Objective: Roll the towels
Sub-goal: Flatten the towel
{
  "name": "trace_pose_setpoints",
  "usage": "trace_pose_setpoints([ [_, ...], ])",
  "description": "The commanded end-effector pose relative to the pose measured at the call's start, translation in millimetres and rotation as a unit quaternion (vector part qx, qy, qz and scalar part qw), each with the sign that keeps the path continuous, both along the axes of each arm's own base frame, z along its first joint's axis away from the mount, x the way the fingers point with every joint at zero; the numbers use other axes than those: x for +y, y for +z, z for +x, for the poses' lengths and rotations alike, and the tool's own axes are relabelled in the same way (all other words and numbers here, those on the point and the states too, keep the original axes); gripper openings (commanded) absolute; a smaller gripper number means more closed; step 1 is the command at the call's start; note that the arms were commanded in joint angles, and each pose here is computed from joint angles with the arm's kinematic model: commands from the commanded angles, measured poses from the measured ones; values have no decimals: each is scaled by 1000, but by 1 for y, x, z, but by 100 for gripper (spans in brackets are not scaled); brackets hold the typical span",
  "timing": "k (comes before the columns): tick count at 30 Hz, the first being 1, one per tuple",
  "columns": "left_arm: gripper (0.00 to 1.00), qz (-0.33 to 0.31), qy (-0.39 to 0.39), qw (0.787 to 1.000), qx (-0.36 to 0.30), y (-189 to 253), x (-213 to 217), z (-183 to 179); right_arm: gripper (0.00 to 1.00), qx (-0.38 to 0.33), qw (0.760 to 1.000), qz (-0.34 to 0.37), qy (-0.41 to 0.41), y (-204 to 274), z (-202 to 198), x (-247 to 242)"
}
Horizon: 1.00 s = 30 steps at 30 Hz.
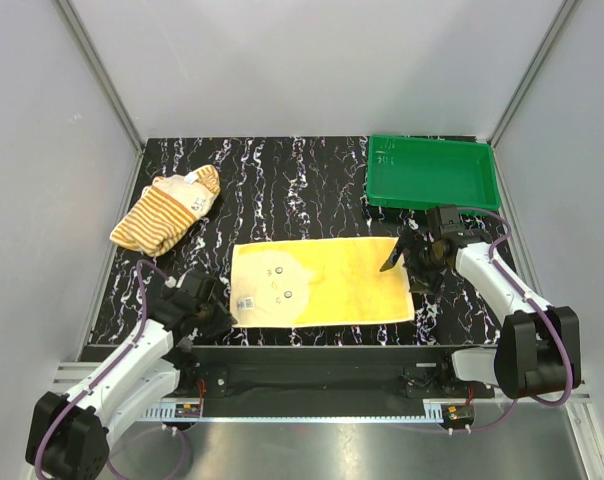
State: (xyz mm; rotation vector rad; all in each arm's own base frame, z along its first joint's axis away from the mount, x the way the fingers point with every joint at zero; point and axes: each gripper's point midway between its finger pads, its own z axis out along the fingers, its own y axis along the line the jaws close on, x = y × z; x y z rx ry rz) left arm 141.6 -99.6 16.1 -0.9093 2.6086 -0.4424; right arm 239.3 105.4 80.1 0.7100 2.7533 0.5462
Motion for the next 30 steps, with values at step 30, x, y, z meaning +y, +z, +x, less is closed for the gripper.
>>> trace_pose_setpoints([
  [30, 0, -3, -22, 997, -68, 18, 3, 39, 74, 63, 985, -45, -151, -36, -64, -36],
])
